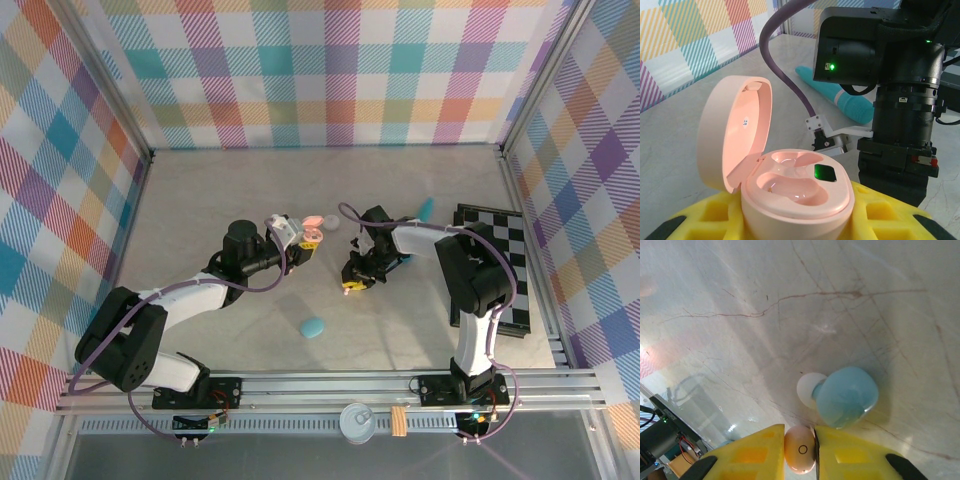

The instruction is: Insert the wireless bluetooth earbuds into the charging case

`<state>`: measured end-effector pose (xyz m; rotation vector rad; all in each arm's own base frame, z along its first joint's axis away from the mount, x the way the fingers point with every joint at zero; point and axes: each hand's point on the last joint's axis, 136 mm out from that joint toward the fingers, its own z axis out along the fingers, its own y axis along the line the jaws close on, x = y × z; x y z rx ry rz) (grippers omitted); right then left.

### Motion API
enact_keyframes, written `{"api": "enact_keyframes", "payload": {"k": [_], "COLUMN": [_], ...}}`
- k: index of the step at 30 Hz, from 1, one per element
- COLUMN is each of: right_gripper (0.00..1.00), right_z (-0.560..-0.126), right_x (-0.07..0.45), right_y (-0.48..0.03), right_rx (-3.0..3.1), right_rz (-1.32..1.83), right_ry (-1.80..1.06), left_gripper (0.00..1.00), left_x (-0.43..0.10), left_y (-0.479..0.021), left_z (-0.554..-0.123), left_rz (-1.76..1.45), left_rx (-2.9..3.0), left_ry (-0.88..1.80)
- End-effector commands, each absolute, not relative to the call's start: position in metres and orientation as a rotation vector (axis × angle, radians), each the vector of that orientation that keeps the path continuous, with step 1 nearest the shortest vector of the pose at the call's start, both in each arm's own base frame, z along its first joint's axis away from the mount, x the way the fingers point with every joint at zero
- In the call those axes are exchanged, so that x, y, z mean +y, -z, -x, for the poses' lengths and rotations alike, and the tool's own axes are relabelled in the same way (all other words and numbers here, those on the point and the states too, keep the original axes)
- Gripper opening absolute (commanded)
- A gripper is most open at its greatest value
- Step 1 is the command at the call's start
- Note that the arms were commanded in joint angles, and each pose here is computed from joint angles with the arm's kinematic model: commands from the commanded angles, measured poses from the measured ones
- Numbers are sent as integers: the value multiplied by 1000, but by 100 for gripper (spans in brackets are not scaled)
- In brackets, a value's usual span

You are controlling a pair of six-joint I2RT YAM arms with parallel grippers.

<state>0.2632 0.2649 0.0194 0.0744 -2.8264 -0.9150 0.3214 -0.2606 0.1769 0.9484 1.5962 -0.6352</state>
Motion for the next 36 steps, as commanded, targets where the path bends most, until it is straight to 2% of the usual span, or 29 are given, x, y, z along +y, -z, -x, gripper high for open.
{"api": "enact_keyframes", "payload": {"k": [1, 7, 15, 20, 25, 36], "right_gripper": [19, 18, 18, 18, 18, 18], "right_z": [-259, -270, -282, -287, -293, -291], "right_x": [263, 250, 206, 194, 214, 277], "right_y": [-20, -49, -78, -88, -115, -209], "right_rx": [-2866, -2980, -3136, -3181, -3271, -3252], "right_rz": [-122, -132, -110, -135, -244, -485], "right_ry": [834, 741, 325, 183, 336, 1014], "left_gripper": [27, 27, 27, 27, 27, 27], "left_x": [-260, -260, -263, -266, -271, -281], "left_y": [-184, -186, -186, -187, -187, -193], "left_z": [-317, -319, -321, -323, -322, -301], "left_rz": [-965, -962, -969, -975, -991, -1043], "left_rx": [1561, 1555, 1552, 1547, 1544, 1525], "left_ry": [622, 618, 630, 639, 668, 803]}}
